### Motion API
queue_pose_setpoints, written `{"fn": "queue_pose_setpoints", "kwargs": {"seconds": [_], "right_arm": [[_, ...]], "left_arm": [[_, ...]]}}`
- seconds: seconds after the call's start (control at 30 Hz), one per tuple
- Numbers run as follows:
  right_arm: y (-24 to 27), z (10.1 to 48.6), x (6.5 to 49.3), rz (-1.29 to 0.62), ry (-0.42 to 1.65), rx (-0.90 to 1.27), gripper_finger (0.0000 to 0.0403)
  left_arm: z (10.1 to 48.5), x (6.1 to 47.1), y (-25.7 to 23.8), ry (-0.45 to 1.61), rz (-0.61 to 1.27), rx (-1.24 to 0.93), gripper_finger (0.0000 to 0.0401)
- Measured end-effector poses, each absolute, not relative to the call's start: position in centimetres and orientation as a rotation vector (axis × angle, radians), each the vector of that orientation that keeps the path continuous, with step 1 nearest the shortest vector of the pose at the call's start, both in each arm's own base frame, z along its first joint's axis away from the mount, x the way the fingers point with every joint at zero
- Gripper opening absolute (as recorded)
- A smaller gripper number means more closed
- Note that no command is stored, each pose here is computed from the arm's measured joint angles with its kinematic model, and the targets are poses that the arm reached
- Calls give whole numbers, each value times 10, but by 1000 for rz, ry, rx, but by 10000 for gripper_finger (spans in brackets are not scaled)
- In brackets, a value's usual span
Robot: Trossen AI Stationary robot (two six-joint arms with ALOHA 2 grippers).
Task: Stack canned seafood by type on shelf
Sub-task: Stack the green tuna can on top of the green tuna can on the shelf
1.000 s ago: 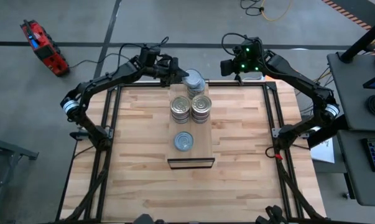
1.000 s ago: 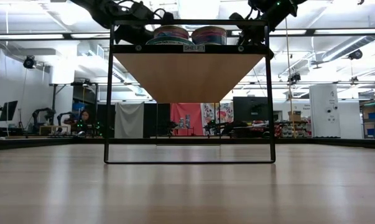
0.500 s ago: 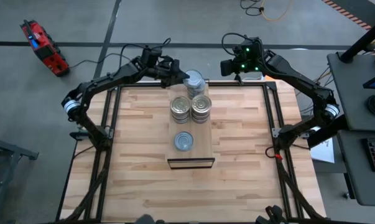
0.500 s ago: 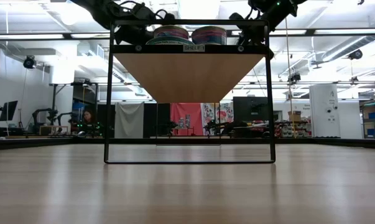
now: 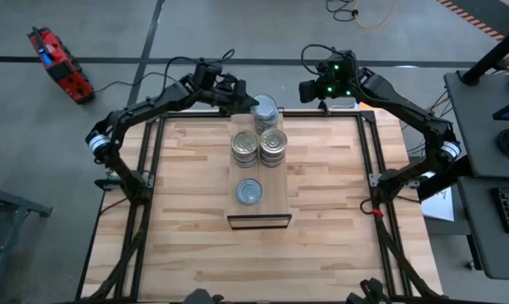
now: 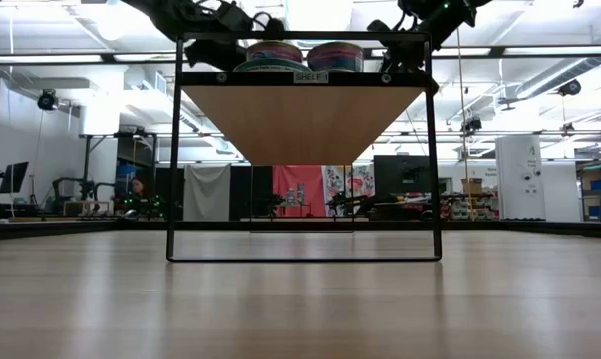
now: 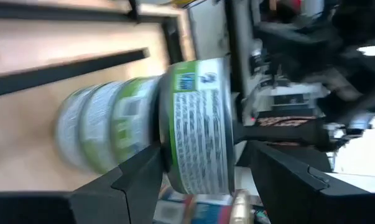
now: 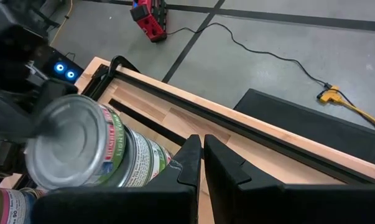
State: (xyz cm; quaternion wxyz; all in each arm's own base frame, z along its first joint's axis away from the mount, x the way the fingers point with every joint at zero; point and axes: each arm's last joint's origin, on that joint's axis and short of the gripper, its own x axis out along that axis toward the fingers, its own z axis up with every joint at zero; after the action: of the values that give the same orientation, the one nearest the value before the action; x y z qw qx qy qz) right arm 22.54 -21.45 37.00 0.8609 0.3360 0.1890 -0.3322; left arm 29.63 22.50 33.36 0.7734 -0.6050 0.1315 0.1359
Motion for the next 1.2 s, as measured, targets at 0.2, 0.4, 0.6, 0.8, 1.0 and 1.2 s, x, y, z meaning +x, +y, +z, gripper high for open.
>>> {"fn": "queue_pose_setpoints", "kwargs": {"seconds": [0.2,0.4,0.6,0.8,1.0,1.2], "right_arm": [[-215,375,229,-629,350,667,11],[-214,383,249,-365,248,614,11],[-209,370,276,-267,263,592,11],[-205,365,285,-240,279,591,11],[-203,356,292,-232,321,610,11],[-201,351,297,-227,350,611,11]], "left_arm": [[331,298,226,297,294,-1316,217],[331,298,226,298,294,-1315,217],[331,298,226,299,293,-1315,217],[331,299,226,300,292,-1316,217],[335,299,226,289,293,-1310,217],[339,299,226,279,288,-1299,217]]}}
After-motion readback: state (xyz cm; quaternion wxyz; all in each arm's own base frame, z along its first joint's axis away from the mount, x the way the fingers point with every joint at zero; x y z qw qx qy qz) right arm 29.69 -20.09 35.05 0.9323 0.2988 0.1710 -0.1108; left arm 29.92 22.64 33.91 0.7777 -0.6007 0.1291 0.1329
